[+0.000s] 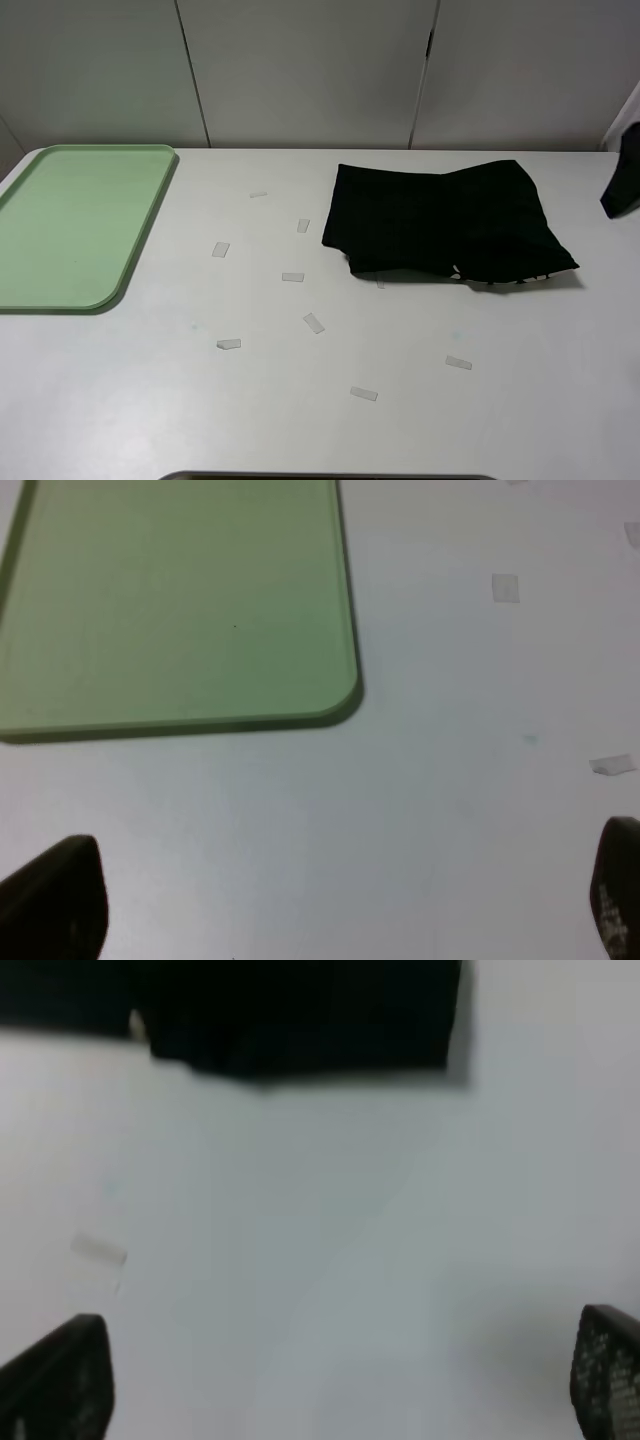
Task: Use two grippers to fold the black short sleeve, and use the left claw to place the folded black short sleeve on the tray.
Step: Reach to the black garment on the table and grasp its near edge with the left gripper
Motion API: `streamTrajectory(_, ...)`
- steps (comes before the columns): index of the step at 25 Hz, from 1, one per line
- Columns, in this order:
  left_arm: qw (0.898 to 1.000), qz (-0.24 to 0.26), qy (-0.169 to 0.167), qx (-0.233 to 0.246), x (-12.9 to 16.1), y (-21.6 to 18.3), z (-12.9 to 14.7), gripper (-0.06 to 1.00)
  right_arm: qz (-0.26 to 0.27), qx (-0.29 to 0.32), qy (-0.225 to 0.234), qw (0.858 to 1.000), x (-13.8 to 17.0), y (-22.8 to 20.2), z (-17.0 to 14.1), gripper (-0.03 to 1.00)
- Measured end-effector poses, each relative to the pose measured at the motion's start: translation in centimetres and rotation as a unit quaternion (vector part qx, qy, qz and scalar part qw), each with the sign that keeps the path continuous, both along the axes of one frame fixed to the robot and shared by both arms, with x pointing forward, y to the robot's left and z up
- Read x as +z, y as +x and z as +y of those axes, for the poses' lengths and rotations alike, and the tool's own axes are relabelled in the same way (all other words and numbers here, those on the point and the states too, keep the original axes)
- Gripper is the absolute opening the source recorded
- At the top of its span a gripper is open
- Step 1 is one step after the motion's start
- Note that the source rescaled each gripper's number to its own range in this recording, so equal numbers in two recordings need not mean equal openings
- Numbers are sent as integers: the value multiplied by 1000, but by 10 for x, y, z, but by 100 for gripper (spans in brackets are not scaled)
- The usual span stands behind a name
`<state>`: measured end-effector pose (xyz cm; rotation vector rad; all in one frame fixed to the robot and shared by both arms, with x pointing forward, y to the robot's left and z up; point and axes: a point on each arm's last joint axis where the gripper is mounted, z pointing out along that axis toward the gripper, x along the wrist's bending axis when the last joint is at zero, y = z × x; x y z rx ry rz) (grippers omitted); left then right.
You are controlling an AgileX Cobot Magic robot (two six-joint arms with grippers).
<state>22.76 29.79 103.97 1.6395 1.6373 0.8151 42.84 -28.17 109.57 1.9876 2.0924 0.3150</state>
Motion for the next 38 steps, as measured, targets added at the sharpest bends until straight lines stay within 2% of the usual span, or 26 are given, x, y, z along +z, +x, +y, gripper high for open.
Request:
streamTrajectory(3,1000,0,0,0,0,0,0,96,-23,0,12,1000,-4,-39,-3,100)
streamTrajectory(7,1000,0,0,0,0,0,0,96,-84,0,26,996,-5,-89,-7,100)
streamTrajectory(13,1000,0,0,0,0,0,0,96,-199,3,44,979,-17,-156,-13,100)
streamTrajectory(16,1000,0,0,0,0,0,0,96,-239,4,48,970,-29,-176,-15,100)
streamTrajectory(19,1000,0,0,0,0,0,0,96,-264,5,51,963,-41,-189,-17,100)
streamTrajectory(27,1000,0,0,0,0,0,0,96,-344,-2,29,939,-42,-204,-24,100)
streamTrajectory(38,1000,0,0,0,0,0,0,96,-389,-1,21,921,-43,-194,-24,100)
